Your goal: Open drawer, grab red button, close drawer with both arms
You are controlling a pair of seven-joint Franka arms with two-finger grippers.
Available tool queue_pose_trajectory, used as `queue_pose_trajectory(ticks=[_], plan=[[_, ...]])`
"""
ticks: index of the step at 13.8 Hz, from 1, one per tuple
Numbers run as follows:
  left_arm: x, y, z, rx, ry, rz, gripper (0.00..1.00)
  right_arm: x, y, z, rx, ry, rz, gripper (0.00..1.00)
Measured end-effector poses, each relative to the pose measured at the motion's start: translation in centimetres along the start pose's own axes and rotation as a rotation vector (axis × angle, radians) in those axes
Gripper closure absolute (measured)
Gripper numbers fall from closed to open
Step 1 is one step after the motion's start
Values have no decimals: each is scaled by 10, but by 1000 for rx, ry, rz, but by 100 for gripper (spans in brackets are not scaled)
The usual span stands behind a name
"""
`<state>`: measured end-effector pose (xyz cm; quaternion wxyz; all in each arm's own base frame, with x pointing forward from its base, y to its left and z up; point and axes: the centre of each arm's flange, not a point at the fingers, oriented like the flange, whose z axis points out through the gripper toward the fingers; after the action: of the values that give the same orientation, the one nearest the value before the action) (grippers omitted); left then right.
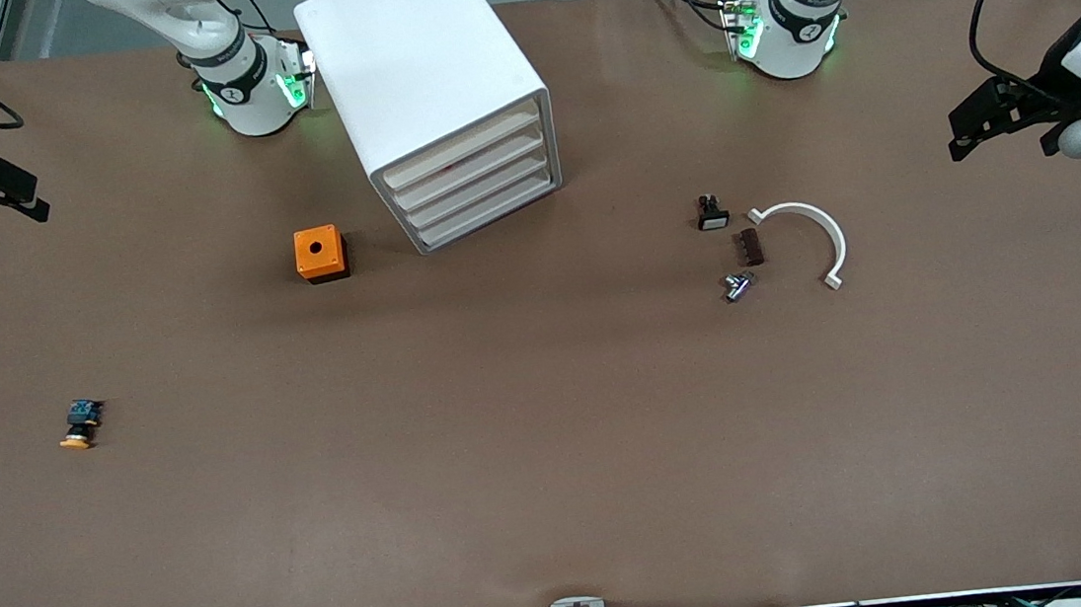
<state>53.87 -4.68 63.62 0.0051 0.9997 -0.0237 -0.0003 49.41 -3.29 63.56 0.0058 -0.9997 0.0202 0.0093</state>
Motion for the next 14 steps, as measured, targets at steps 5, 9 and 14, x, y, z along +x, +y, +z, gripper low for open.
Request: queue_pose_trajectory(ticks=[5,9,14], plan=[[0,-1,0,0,-1,-1,0,0,1,0,0,-1,2,0],[3,-1,12,1,-41,-3,0,-1,1,0,1,-4,2,0],[35,9,81,2,-157,10,0,-1,3,1,1,-5,5,0]])
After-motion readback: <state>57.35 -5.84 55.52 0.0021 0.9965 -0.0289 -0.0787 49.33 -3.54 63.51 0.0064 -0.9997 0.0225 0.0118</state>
